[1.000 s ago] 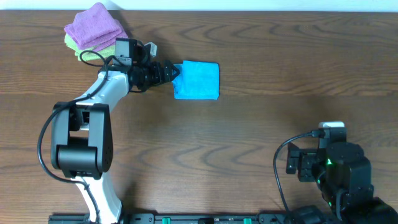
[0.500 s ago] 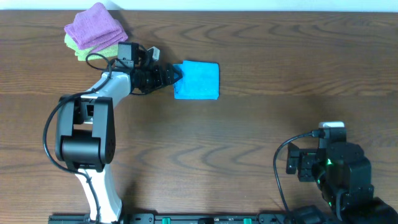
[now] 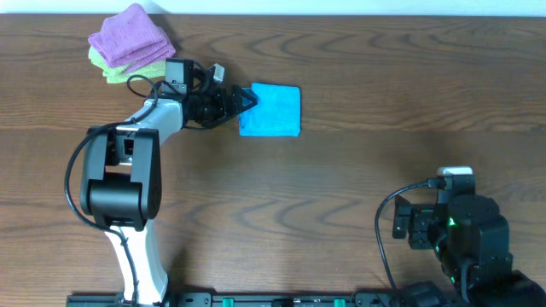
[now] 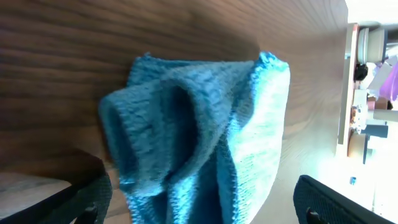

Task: Fold the cloth
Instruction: 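Grasp the folded blue cloth bundle with the left gripper, then carry the blue bundle to the pink and green stack and place it on top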

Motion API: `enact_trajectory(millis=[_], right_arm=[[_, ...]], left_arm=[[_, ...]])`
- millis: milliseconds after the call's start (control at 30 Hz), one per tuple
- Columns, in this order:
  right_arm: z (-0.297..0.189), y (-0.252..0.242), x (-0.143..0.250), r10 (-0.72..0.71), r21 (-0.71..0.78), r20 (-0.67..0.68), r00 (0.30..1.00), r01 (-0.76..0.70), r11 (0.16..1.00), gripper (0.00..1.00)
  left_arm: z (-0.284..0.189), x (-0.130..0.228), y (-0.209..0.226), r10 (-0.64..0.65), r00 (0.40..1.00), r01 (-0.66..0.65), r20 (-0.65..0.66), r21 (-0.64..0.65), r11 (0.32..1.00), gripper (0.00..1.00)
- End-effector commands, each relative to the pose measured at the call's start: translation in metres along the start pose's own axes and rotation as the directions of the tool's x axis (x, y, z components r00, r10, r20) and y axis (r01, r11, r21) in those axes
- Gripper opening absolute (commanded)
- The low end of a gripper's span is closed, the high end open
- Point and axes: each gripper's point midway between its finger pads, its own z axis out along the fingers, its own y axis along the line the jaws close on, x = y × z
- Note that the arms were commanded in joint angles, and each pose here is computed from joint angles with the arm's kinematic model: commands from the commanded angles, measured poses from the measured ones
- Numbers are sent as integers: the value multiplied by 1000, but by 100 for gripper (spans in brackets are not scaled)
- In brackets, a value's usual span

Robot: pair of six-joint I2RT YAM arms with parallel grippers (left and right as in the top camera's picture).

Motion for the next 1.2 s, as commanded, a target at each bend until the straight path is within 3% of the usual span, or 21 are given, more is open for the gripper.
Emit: enact_trajectory(millis=[0,200,233,433,500,667,933,1167], right_arm=[[1,-1,2,11,6,-2,1000,-11,1000,99],[1,-1,2,11,6,-2,1000,-11,1000,99],[1,-1,2,11,6,-2,1000,-11,1000,99],[1,-1,2,11,6,-2,1000,-11,1000,99],[1,-1,2,11,6,-2,1000,-11,1000,99],[1,-1,2,11,6,-2,1000,-11,1000,99],[1,-1,2,11,6,-2,1000,-11,1000,99],[1,-1,2,11,6,-2,1000,-11,1000,99]], left_arm=[[22,21,19,-48,997,45,-56,-49,998,95],[30,24,18,-20,999,16,-51,-89,996,98],[31,24,19,-18,999,13,-49,-99,995,95],[36,23,29,3,1000,-7,-23,-192,981,21],[37,22,32,5,1000,-9,-15,-216,976,6],[37,17,32,20,1000,-18,7,-224,974,6],[28,-15,-13,78,996,-75,46,-67,995,6],[-9,-62,-67,250,966,-240,67,-134,961,6]])
